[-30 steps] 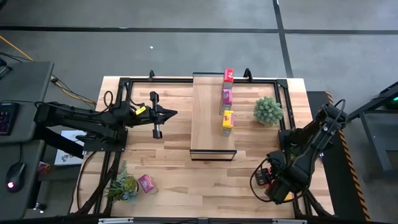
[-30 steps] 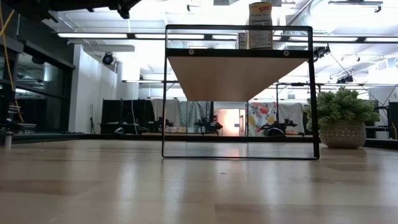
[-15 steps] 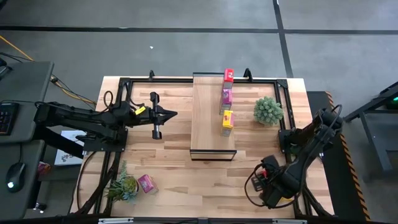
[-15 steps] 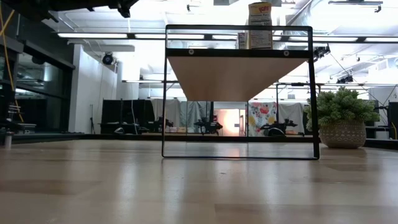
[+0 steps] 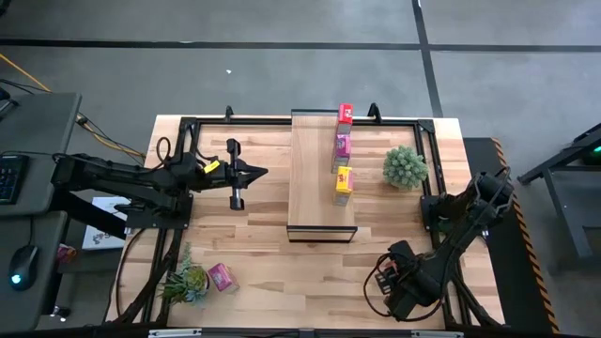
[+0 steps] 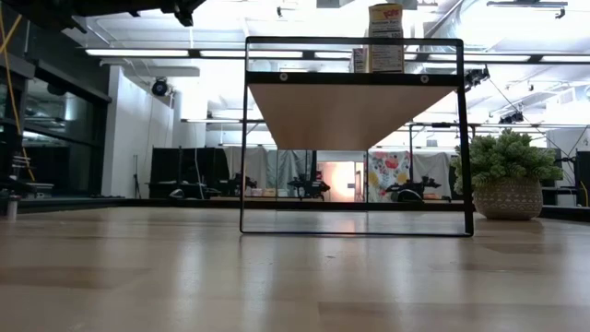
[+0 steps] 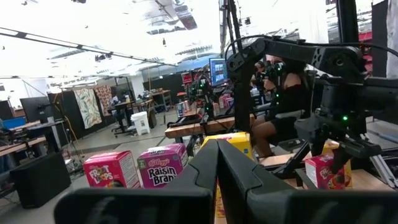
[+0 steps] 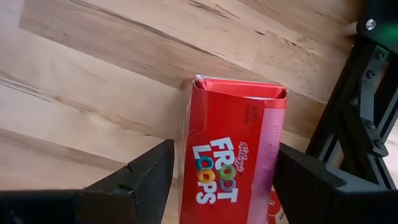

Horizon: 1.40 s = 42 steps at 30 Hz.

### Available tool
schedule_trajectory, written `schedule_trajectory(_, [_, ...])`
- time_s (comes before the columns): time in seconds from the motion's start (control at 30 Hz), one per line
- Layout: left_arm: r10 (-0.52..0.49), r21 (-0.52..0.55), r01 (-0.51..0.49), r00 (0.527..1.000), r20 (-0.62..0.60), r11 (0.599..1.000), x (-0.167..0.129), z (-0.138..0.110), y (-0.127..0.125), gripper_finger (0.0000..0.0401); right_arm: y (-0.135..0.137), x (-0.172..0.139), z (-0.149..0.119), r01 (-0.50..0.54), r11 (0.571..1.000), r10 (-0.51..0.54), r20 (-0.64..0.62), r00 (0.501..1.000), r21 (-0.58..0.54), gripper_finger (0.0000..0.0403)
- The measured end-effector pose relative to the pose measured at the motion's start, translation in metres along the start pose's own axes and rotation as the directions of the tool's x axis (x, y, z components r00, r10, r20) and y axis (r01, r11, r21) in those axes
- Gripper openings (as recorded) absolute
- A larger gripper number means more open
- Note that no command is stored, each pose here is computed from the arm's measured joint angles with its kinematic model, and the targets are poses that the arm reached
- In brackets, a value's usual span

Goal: Stack cereal on shelf
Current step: Put the red cereal box on the shelf aligned with the red cereal box

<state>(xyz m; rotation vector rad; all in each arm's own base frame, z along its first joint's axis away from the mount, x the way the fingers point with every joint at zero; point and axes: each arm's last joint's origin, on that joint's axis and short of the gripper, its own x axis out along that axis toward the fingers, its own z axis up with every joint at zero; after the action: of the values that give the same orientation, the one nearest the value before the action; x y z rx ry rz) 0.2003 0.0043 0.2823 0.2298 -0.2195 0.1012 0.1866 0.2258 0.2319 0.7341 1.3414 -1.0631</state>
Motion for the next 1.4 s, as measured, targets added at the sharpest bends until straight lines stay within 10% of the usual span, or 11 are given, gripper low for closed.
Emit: schedule_trajectory(1.4, [-0.041, -0.006, 0.041, 0.999, -0.031, 0.999, -0.011, 0.005, 0.001, 0.0000, 0.011, 0.006, 0.009, 0.045, 0.985, -0.036, -0.052, 0.998, 0.165, 0.0244])
